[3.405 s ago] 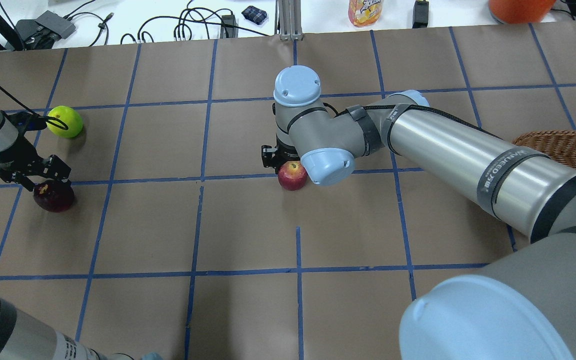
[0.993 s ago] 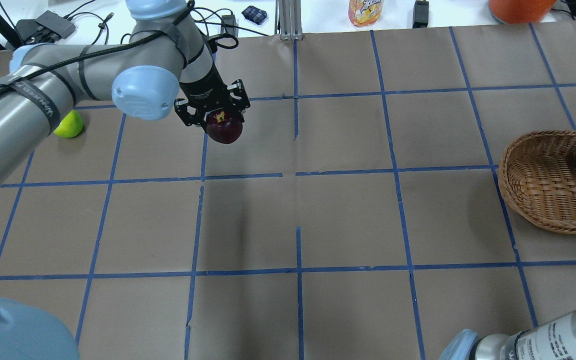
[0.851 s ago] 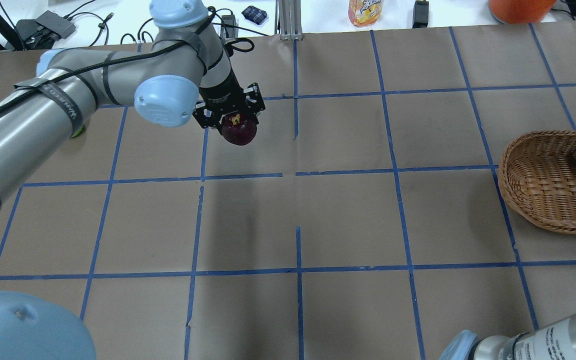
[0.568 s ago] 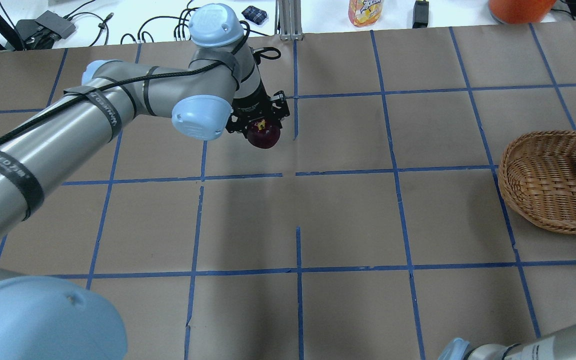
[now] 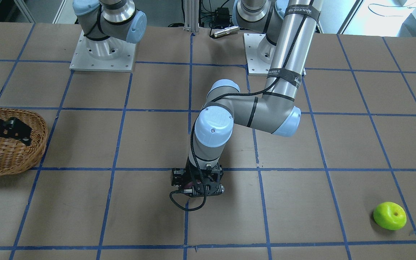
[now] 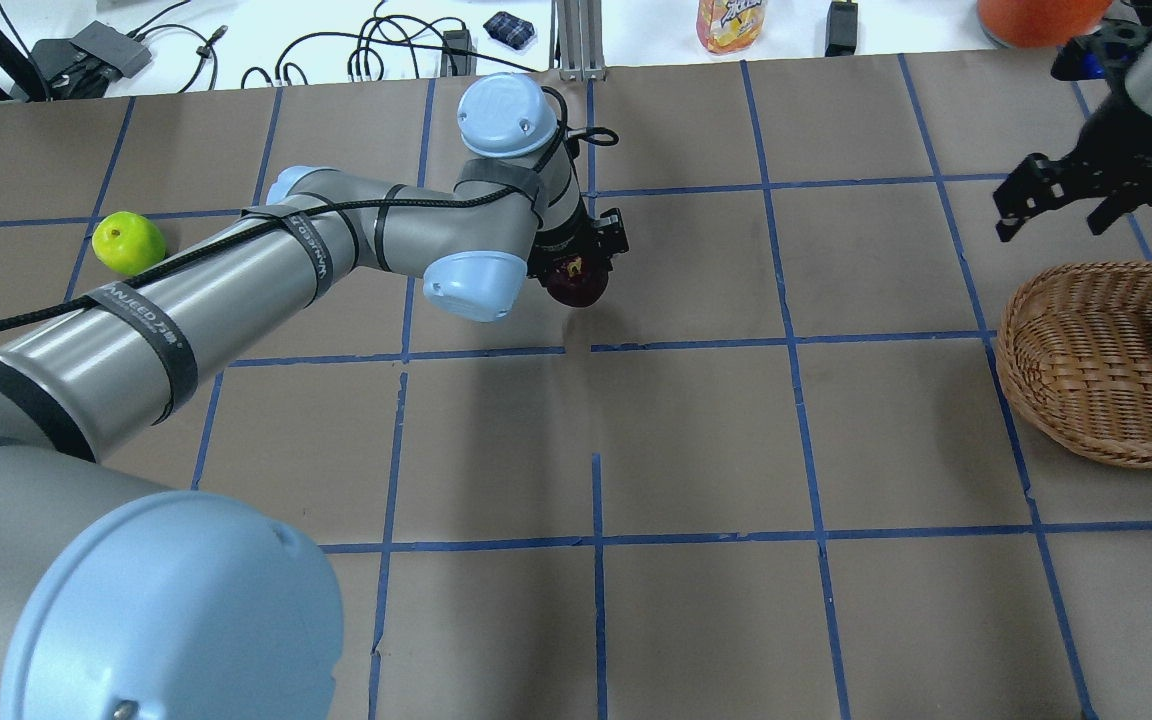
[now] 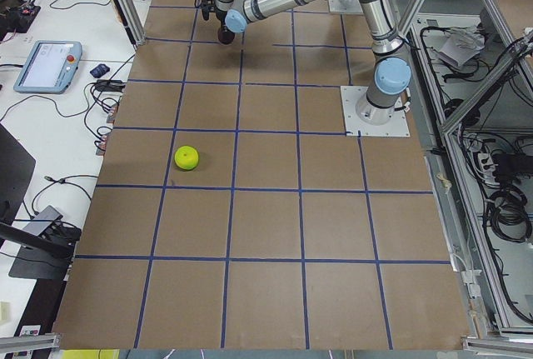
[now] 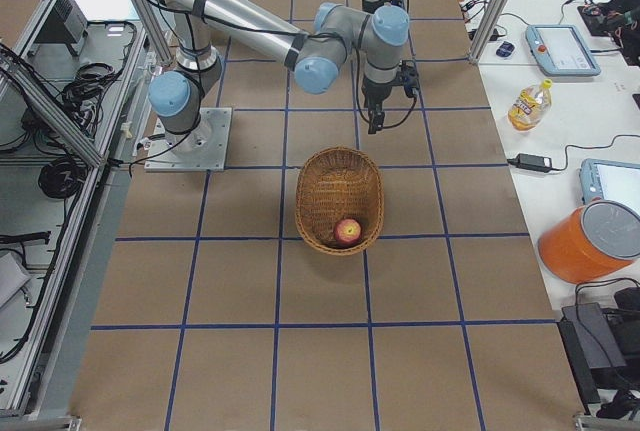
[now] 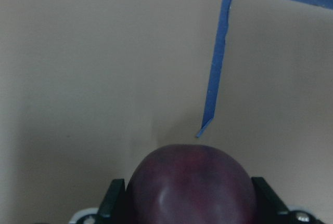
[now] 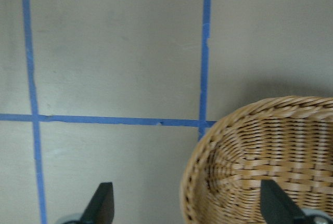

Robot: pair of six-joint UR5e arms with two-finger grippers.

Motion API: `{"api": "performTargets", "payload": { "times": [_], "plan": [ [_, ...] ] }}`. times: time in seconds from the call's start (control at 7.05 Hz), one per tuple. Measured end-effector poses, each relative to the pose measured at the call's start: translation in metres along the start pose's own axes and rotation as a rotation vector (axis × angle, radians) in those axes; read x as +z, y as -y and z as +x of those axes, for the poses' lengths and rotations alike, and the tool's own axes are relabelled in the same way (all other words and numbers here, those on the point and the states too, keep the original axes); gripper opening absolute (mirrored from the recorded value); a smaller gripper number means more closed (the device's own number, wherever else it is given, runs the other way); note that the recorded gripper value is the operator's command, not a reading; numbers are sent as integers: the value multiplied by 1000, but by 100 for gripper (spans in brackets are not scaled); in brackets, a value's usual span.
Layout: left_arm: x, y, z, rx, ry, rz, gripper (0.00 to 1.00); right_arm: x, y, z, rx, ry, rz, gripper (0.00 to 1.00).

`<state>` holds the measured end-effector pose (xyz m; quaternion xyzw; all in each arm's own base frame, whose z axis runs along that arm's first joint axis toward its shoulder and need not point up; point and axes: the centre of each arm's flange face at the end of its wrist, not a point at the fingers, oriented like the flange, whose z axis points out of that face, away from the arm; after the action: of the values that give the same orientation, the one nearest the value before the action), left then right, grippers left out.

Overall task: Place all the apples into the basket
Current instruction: 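Set the dark apple at table center with the left gripper while the right approaches, then grasp the dark apple with the right gripper while the left grasps the green apple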

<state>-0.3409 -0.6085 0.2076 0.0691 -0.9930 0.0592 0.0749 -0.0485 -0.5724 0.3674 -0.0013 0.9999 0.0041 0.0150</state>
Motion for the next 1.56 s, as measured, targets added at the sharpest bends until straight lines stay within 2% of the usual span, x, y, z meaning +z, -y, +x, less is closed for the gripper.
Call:
{"api": "performTargets", "payload": {
  "times": [0.14,0.28,0.43,0.57,0.85,1.14,1.42,1.56],
  "plan": [
    [4,-1,0,6,1,0,100,4,4,-46,51,24,0,100],
    [-10,7,-12,16,9,-8,100,11,6,-87,89,35,-8,100],
    [-38,24,-39,25,20,-30,100,19,9,-126,117,37,-2,100],
    [-74,43,-81,42,24,-57,100,29,15,-161,138,38,26,100],
    [-141,74,-200,80,34,-105,100,47,28,-234,184,50,61,100],
    [-180,86,-323,69,43,-125,100,58,46,-313,243,65,79,100],
    [-178,89,-442,73,53,-152,100,82,62,-382,268,66,84,100],
    [-174,93,-484,81,87,-152,100,98,63,-405,255,65,71,100]
  ]
}}
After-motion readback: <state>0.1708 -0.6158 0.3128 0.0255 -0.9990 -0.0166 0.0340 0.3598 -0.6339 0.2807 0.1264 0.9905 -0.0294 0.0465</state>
